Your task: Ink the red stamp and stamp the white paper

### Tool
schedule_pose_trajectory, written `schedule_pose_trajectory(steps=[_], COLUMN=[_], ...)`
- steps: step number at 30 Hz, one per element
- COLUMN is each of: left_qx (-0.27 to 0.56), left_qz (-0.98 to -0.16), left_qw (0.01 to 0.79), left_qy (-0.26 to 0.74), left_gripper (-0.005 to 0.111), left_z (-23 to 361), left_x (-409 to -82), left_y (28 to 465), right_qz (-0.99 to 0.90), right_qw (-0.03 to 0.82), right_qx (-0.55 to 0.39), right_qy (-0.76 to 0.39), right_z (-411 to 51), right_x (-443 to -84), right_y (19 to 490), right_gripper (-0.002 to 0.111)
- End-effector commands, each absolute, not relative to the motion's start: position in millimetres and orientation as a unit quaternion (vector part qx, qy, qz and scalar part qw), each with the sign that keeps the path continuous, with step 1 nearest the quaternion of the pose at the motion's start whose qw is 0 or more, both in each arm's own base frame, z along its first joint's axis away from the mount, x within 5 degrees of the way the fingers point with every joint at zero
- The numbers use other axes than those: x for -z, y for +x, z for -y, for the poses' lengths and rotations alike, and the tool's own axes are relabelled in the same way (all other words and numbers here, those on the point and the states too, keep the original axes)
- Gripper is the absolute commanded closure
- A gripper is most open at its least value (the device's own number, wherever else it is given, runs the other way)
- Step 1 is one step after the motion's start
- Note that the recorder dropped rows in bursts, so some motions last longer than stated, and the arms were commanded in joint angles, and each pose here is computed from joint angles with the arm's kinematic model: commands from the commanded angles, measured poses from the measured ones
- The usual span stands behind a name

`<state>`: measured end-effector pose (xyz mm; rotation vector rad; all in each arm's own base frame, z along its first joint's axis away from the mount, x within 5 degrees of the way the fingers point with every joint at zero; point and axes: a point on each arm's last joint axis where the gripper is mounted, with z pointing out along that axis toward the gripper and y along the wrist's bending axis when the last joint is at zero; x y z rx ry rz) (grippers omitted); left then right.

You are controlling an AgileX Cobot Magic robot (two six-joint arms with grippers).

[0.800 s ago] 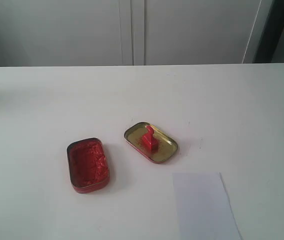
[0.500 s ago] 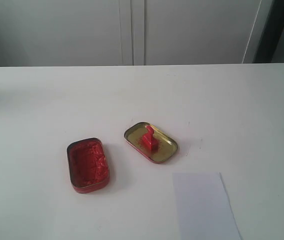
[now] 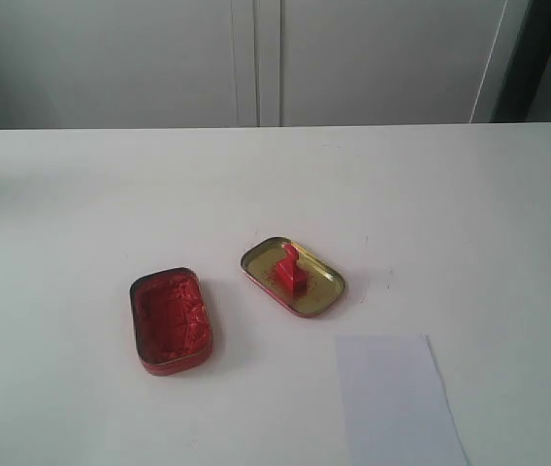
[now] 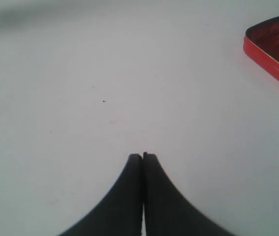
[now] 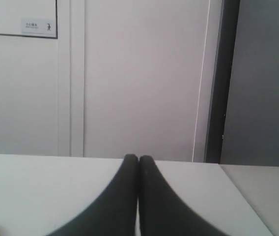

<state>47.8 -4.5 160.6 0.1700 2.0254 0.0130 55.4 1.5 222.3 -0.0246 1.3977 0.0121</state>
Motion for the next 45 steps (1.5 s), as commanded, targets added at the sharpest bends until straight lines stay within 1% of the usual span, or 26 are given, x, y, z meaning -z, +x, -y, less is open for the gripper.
schedule_pose_trajectory(steps=[1,14,23,26,33,39,45], left_qx=[-0.007,-0.007,-0.007,-0.007,-0.007,-0.007,-0.007], left_qz=[-0.852,-0.852,-0.852,-0.852,-0.852,-0.852,-0.852], left_qw=[0.518,0.518,0.518,0.518,0.518,0.518,0.518], left_qy=[0.072,0.072,0.072,0.072,0.072,0.072,0.072], left_gripper=[0.107,0.107,0.107,0.107,0.107,0.107,0.107], left_z=[4,4,4,4,4,4,4], left_x=[-156,-156,-156,-156,-156,-156,-156], left_y=[47,47,47,47,47,47,47], right_qz=[-0.621,-0.619,-0.644,-0.634,-0.655,-0.746,-0.823], right_qw=[0.784,0.785,0.765,0.772,0.755,0.665,0.567], right_qx=[-0.006,-0.006,-0.004,-0.032,-0.028,-0.021,-0.014], right_qy=[-0.013,-0.013,-0.007,0.017,0.015,0.019,0.024], right_z=[-2,-2,0,0,-1,0,0], right_x=[-226,-226,-266,-285,-314,-330,-335], right_y=[54,54,43,38,54,89,119], right_gripper=[0.108,0.108,0.108,0.108,0.108,0.108,0.108])
